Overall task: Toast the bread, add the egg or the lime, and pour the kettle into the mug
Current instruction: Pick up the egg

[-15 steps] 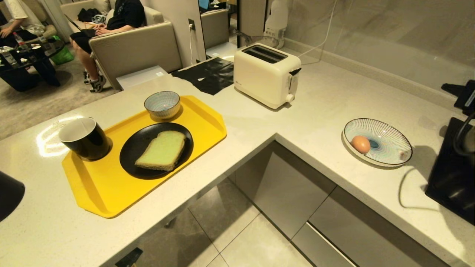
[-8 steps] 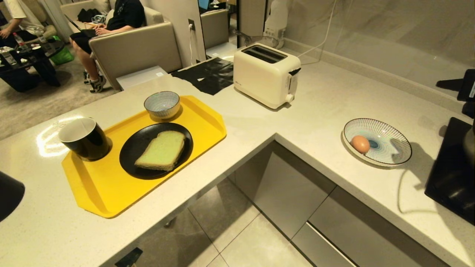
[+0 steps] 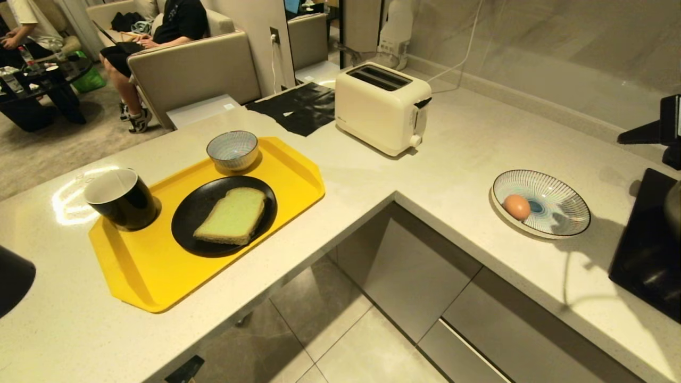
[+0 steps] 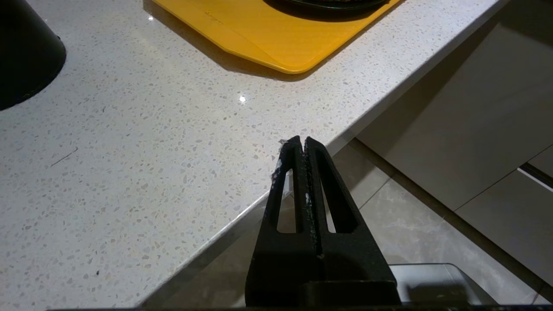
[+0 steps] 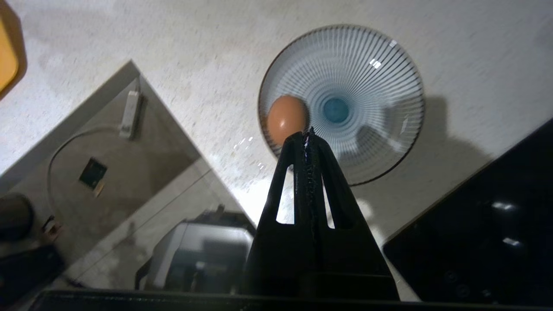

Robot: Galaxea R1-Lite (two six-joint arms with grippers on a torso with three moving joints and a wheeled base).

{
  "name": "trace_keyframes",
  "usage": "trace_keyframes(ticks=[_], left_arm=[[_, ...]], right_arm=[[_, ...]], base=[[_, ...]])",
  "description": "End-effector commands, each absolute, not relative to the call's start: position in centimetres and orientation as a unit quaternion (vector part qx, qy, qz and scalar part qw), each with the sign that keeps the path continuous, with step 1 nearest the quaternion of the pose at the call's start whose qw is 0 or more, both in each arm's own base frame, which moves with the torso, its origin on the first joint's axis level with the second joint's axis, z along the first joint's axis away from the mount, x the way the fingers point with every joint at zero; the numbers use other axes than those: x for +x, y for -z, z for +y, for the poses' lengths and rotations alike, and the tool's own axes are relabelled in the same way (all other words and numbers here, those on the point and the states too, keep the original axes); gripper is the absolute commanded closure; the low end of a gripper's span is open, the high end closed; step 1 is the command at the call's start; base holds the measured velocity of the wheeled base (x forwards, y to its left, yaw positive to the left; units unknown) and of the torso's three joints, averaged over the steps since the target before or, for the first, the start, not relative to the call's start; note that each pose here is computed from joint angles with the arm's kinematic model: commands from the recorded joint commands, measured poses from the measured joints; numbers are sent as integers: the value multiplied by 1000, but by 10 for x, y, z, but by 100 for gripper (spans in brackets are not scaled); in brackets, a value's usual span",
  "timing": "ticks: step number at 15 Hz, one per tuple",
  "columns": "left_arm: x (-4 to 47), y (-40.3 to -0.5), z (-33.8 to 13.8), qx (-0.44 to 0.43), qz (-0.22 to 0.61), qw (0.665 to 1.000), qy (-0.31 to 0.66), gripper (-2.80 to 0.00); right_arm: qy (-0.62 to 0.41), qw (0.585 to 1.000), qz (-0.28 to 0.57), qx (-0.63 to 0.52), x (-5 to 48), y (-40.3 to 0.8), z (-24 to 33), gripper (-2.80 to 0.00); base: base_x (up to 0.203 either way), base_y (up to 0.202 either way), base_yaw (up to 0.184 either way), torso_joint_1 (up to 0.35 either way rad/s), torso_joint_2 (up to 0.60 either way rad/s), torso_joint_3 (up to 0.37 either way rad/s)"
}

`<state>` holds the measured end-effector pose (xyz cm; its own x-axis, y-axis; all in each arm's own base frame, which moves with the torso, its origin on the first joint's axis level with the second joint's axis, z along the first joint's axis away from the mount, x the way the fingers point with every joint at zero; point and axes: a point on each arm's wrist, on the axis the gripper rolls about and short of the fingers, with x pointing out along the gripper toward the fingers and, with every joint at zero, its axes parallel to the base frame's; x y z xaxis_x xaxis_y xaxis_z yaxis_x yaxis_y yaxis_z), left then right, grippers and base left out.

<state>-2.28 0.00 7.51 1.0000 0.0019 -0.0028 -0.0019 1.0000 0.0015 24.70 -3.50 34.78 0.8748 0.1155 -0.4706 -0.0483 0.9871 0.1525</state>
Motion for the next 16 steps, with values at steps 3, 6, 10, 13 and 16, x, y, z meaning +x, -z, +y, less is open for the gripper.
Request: trace_keyframes(ticks=[3,6,10,13,16], left_arm=[[-23,-75,0,1,2,1000,-1,0],[-23,-75,0,1,1,1000,-1,0],[-23,-75,0,1,1,1000,-2,0],[-23,-75,0,1,1,1000,-1,0],[-23,-75,0,1,2,1000,-1,0]], right_arm=[[-24,954,290,71,274,-331,-22,0],[11,950,307,58,290,-320,-21,0],[14,944,325,51,302,-308,-16,0],[15,945,323,45,309,-305,-12,-280],[14,941,336,45,314,-297,-12,-280]], base=[[0,0,0,0,0,0],[0,0,0,0,0,0],[0,0,0,0,0,0],[0,0,0,0,0,0],[0,0,0,0,0,0]])
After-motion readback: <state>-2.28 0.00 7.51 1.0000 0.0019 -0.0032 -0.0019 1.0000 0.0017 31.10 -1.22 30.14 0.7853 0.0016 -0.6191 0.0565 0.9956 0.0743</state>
